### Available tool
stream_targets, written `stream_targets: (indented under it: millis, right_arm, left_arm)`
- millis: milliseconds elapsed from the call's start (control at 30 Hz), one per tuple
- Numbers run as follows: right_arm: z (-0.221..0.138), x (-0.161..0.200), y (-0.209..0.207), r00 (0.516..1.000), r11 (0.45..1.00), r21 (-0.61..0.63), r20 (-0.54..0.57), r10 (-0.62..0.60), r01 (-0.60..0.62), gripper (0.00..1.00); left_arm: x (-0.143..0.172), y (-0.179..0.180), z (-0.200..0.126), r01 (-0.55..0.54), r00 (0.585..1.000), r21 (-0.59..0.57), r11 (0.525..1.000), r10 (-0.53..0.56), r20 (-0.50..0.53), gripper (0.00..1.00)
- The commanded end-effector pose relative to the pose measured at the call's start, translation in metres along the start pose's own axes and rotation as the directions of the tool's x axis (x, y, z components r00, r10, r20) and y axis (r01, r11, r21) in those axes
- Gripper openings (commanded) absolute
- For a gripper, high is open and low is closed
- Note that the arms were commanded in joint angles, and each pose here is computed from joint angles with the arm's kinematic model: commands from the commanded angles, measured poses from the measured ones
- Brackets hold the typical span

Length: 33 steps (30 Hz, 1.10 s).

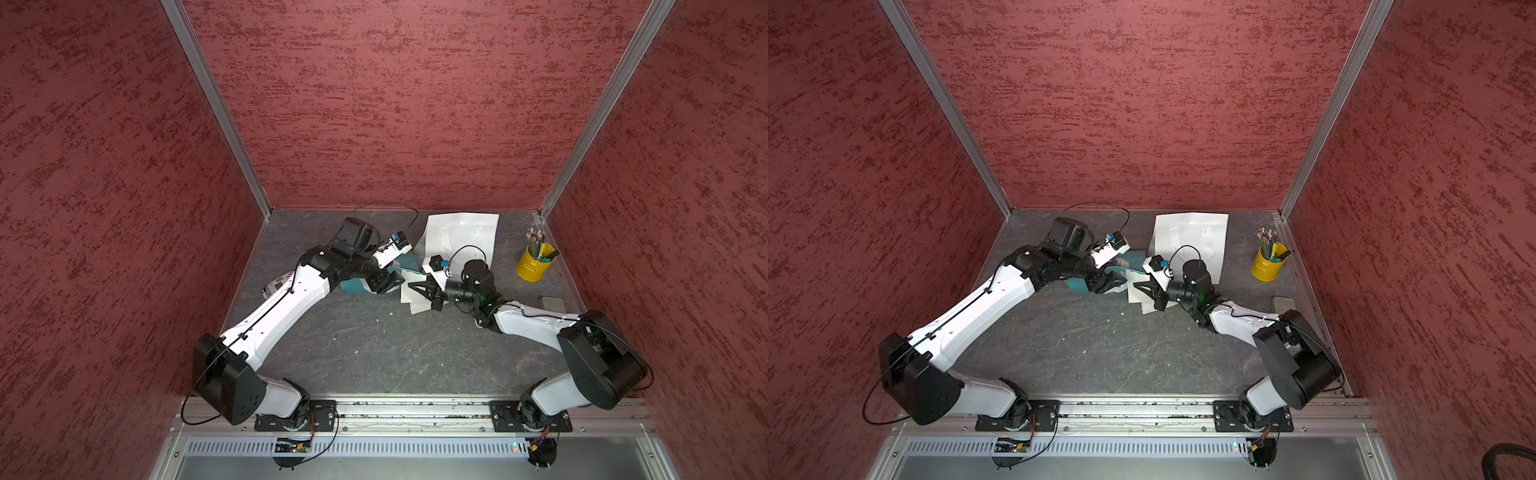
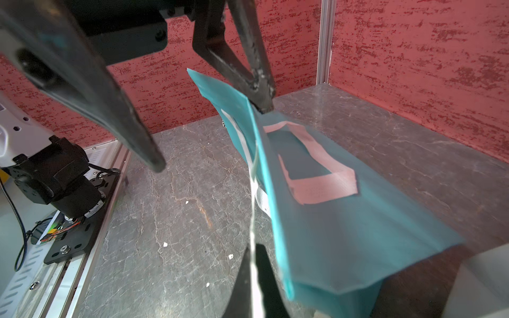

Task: Staple the receipts to the bags
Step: Hold the receipt from the takeout bag.

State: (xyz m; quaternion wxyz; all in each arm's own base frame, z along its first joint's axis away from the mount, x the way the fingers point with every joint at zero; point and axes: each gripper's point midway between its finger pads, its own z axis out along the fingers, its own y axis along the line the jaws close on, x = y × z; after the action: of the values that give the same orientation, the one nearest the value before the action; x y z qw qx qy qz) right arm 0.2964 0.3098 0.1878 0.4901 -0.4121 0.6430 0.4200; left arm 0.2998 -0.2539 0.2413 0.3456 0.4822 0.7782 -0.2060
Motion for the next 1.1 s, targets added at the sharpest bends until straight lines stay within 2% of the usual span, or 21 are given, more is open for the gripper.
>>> stream_targets:
  millis: [0,133,433,700,967,1067]
  right_arm:
    - [0.007,-0.015,0.001,0.999,1.0,-0.026,0.045,-0.015,0.017,0.0]
    - [0.013,-0.016,-0.003,0.999,1.0,-0.03,0.052,0.005,-0.003,0.0]
    - [0.018,-0.02,-0.005,0.997,0.999,-0.039,0.068,0.021,-0.018,0.0]
    - [0.021,-0.023,-0.007,0.996,0.999,-0.041,0.076,0.039,-0.036,0.0]
    - [0.022,-0.016,-0.01,0.997,0.999,-0.027,0.056,0.048,-0.046,0.0]
    - [0.022,-0.016,-0.01,0.997,0.998,-0.024,0.054,0.051,-0.05,0.0]
  left_arm:
    - [-0.006,0.004,-0.005,-0.036,0.999,0.005,0.999,0.036,0.021,0.68]
    - [-0.007,0.013,-0.007,-0.03,0.999,-0.018,0.999,0.031,0.036,0.66]
    - [-0.005,0.013,0.006,-0.02,0.999,0.013,1.0,0.02,0.034,0.56]
    - [-0.006,0.014,0.015,-0.015,0.999,0.025,1.0,0.014,0.041,0.43]
    - [-0.005,0.017,0.018,-0.015,0.999,0.016,1.0,0.014,0.039,0.22]
    - [-0.004,0.017,0.02,-0.015,0.999,0.017,1.0,0.015,0.036,0.21]
